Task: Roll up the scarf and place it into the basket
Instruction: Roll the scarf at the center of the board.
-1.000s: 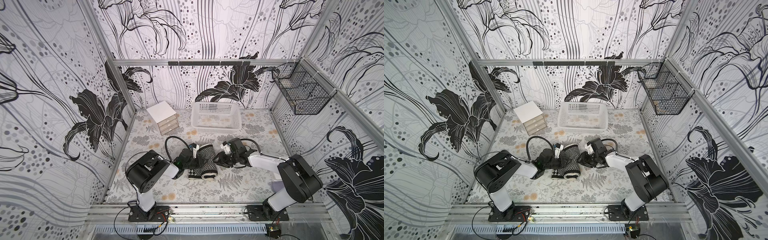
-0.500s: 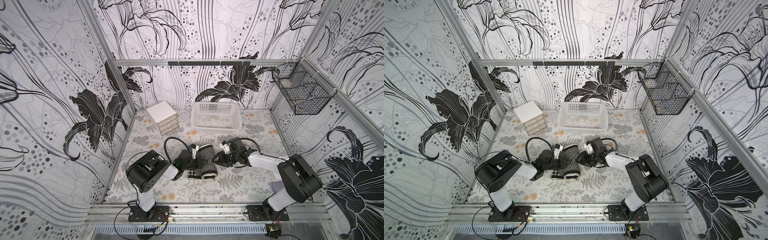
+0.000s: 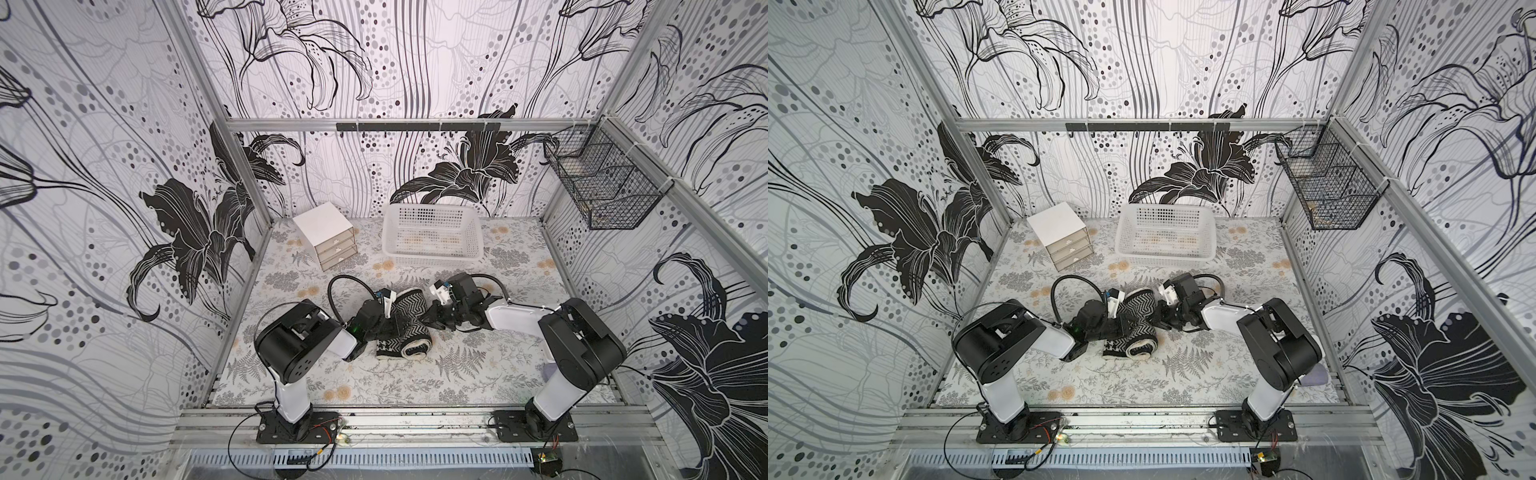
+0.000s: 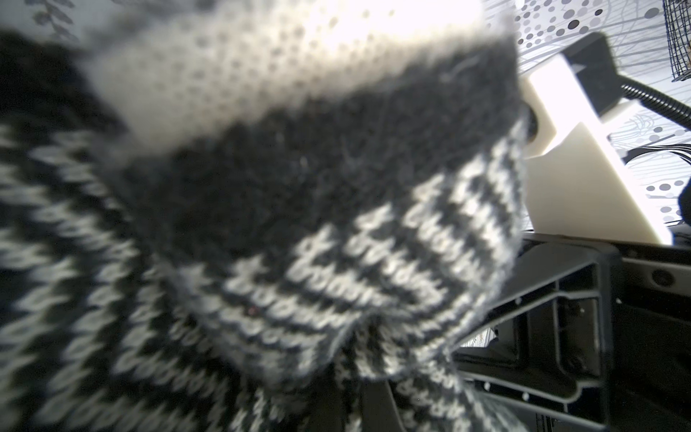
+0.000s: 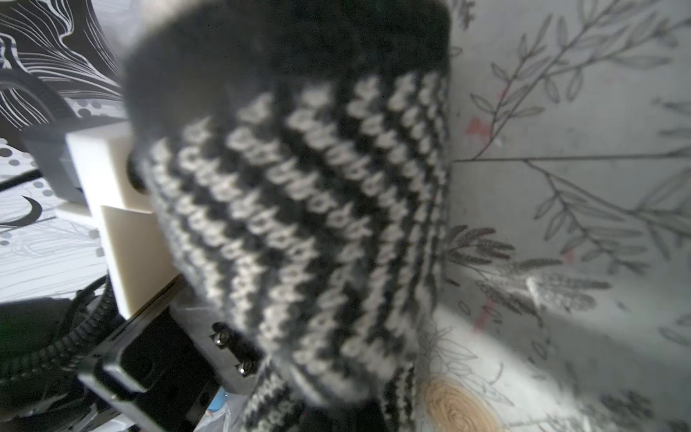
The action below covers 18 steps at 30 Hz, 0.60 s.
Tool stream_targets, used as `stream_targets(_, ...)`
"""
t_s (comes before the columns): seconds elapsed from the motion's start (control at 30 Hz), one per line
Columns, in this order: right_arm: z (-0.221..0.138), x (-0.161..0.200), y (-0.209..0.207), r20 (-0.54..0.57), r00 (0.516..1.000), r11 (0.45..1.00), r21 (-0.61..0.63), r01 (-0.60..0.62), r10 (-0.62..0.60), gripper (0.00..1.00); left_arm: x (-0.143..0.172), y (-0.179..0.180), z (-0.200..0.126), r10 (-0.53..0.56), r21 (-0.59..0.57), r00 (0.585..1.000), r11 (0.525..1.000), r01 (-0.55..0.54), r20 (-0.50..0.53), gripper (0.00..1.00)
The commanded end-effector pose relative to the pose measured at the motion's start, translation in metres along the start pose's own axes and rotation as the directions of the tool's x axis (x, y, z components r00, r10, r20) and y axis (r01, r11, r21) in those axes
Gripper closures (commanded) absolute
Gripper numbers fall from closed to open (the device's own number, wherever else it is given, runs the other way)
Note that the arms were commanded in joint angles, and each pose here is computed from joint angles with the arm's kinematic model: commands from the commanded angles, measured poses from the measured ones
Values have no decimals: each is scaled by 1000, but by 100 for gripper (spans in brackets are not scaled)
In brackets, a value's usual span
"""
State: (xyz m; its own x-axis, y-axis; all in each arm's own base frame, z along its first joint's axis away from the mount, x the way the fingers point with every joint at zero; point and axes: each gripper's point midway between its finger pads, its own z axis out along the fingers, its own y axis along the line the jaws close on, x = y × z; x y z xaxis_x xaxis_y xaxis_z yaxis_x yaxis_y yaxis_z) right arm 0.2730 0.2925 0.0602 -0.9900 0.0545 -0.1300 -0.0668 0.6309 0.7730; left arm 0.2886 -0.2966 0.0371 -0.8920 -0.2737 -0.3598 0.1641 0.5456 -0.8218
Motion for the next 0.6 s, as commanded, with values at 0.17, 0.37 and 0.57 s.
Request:
stream_targets(0.17, -17, 14, 17, -21, 990, 987, 81, 139, -138, 100, 38, 5, -2, 11, -83, 989, 996, -23, -147, 91)
stream_targets(0.37, -40, 27, 2, -40, 987, 968, 195, 160, -155, 100, 27, -5, -18, 46, -123, 992, 991, -61, -121, 23)
stream_targets(0.57, -54, 31, -3, -49, 985, 949, 262, 175, -167, 100, 14, -10, -37, 77, -180, 993, 979, -92, -90, 11)
